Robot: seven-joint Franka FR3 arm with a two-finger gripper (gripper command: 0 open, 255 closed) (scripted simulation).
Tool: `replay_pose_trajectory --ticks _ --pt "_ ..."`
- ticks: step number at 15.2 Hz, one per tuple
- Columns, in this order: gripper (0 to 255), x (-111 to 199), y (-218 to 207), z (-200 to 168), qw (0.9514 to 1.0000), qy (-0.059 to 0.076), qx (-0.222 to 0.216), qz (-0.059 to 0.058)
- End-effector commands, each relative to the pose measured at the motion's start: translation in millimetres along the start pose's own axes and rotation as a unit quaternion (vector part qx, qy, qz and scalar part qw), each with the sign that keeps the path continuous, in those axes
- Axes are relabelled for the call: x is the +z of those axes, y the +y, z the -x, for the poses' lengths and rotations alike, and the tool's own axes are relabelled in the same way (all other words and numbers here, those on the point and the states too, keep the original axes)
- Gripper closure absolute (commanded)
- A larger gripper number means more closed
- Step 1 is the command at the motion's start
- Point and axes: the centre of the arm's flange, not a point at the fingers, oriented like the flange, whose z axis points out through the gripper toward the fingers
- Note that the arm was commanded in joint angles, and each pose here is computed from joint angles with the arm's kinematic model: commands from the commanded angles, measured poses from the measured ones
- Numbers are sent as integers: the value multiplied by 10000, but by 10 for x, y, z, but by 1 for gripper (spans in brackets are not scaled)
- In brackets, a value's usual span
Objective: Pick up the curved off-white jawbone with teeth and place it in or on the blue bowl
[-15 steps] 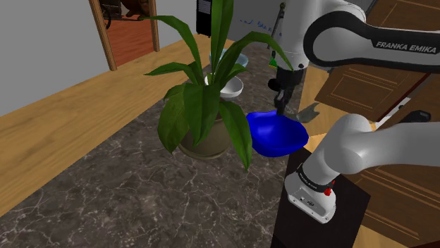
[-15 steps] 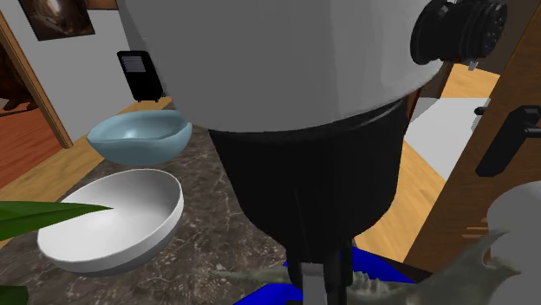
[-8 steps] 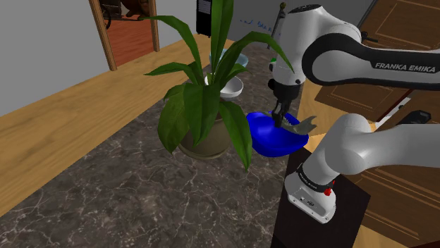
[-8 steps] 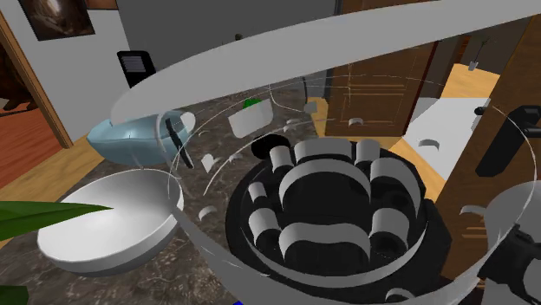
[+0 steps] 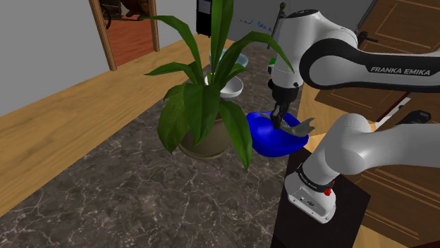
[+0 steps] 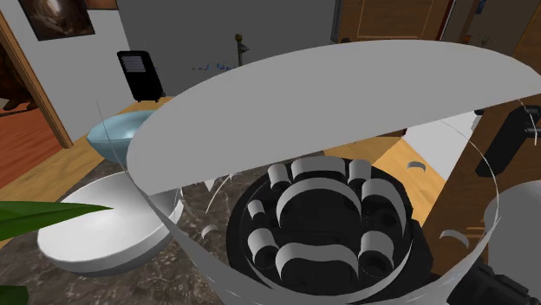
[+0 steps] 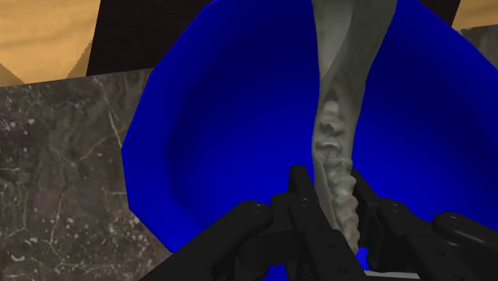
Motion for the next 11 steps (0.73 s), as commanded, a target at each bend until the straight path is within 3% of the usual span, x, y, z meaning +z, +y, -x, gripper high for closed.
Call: replay_pose_trajectory --ticks 1,6,10,11 --pt "0 0 0 0 10000 0 0 0" --pt "0 0 0 0 10000 0 0 0" --pt "0 -500 0 0 10000 0 0 0" --pt "0 -500 0 0 10000 0 0 0"
